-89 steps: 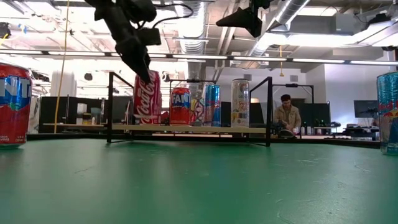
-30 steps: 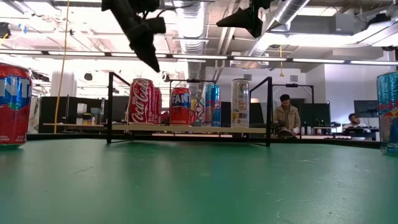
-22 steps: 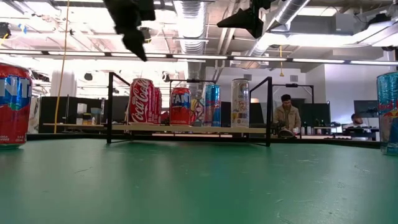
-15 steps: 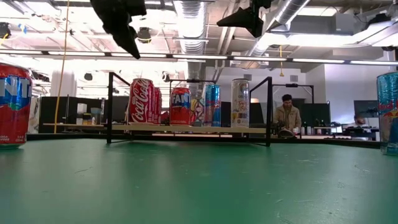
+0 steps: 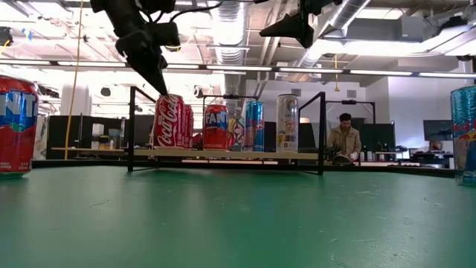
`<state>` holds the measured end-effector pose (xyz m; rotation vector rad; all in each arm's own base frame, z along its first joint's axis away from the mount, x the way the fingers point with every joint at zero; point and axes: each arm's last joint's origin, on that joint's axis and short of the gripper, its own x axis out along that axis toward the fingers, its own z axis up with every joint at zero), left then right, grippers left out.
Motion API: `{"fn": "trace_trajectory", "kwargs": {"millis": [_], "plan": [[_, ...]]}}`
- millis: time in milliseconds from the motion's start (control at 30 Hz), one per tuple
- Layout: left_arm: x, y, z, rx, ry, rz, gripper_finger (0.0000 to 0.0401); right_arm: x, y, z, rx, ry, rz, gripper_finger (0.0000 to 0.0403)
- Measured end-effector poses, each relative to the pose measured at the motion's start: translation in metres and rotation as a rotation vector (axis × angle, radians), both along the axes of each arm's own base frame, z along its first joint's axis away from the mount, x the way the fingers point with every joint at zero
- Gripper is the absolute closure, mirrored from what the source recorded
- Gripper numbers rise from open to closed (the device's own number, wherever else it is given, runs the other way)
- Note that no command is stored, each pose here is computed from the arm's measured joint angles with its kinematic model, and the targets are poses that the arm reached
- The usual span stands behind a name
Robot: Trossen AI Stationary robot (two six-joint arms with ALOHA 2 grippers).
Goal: Place canned beverage on shelf
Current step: Put the red-black soda can on the shelf aligned with the other red-black soda can
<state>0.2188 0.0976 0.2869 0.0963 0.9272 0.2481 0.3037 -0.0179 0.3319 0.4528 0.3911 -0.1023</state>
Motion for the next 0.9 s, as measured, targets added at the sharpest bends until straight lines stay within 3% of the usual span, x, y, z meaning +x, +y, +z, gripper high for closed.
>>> {"fn": "trace_trajectory", "kwargs": {"millis": [333,567,900], "plan": [[0.011,0.011,-0.017,0.000,0.076,0.009,0.0401,0.000,0.000,-0.001,0.001,0.009,0.002,0.0077],[0.012,0.014,-0.017,0.058,0.084,0.022,0.0401,-0.001,0.002,-0.001,0.002,0.015,0.008,0.0077],[0.009,0.020,-0.016,0.058,0.076,0.045,0.0401,-0.001,0.002,-0.001,0.002,0.014,0.008,0.0077]]}}
